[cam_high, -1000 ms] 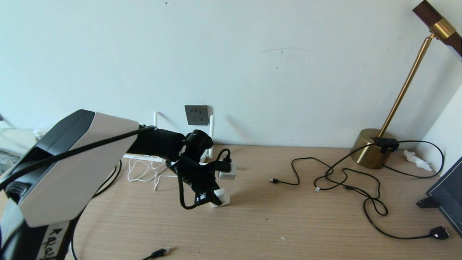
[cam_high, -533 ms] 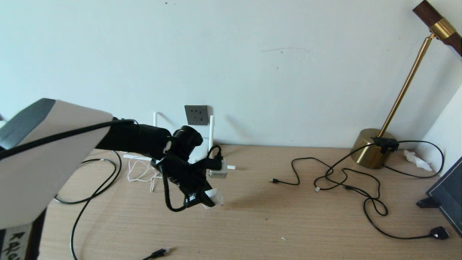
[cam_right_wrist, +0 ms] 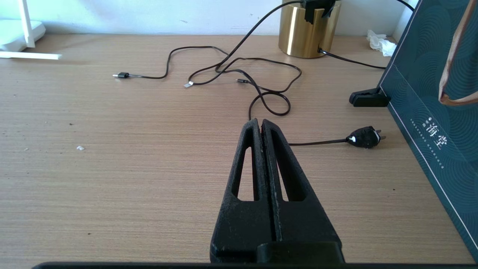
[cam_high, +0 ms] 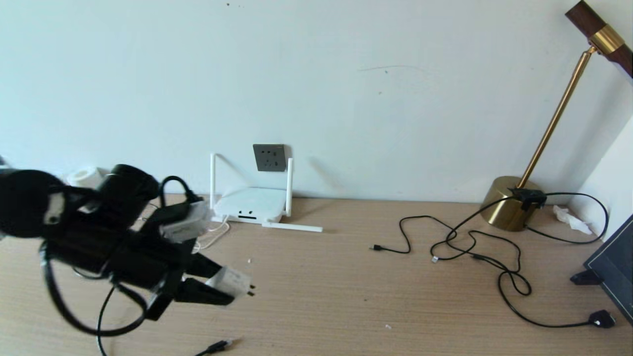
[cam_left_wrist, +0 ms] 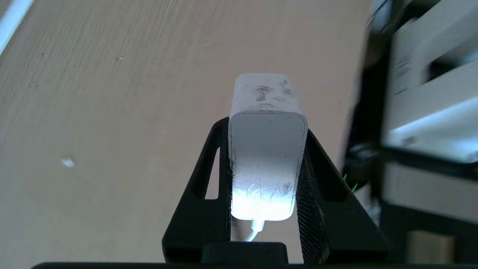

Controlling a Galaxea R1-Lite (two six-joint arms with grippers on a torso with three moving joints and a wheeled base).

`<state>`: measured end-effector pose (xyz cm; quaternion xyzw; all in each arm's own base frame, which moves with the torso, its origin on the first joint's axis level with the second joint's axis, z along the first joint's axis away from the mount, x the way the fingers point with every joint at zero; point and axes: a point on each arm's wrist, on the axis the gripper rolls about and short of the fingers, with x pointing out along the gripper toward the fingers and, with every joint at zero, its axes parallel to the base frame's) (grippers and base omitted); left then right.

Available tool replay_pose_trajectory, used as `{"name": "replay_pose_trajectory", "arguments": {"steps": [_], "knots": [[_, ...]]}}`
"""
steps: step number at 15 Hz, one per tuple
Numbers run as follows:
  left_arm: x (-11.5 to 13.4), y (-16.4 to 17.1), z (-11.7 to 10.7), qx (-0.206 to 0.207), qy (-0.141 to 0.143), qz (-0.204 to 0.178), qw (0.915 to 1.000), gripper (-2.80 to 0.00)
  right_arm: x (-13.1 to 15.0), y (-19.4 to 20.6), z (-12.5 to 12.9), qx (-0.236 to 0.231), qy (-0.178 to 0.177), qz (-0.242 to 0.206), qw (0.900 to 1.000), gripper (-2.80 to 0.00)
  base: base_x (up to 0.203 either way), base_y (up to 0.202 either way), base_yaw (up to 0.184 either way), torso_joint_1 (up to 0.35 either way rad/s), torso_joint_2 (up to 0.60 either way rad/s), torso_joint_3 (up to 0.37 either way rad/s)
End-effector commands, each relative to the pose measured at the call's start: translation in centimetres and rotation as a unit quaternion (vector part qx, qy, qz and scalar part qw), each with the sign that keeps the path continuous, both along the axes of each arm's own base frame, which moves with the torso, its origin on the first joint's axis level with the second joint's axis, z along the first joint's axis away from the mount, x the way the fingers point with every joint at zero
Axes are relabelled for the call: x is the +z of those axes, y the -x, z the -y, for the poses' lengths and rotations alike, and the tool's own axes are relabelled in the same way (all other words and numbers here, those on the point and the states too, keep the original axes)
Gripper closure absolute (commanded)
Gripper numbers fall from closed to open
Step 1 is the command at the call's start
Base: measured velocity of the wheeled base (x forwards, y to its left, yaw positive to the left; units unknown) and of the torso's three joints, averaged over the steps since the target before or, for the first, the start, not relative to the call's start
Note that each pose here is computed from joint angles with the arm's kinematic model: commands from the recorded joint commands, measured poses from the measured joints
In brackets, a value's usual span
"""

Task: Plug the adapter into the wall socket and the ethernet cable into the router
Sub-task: Align plug and socket

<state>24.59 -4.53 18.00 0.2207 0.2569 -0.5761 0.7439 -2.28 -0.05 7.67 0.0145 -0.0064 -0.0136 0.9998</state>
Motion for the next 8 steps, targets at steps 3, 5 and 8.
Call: {"name": "replay_pose_trajectory", "arguments": {"steps": [3, 5, 8], "knots": [[3.5, 10.2, -5.8, 0.204, 0.113, 0.003, 0.9725, 0.0, 0.0, 0.0, 0.0, 0.0, 0.0, 0.0, 1.0, 0.0, 0.0, 0.0, 0.0, 0.0, 0.0, 0.0], [3.3, 12.8, -7.3, 0.32, 0.154, -0.033, 0.9343, 0.0, 0.0, 0.0, 0.0, 0.0, 0.0, 0.0, 1.0, 0.0, 0.0, 0.0, 0.0, 0.0, 0.0, 0.0], [1.3, 15.9, -7.1, 0.416, 0.206, -0.109, 0.8791, 0.0, 0.0, 0.0, 0.0, 0.0, 0.0, 0.0, 1.0, 0.0, 0.0, 0.0, 0.0, 0.0, 0.0, 0.0]]}}
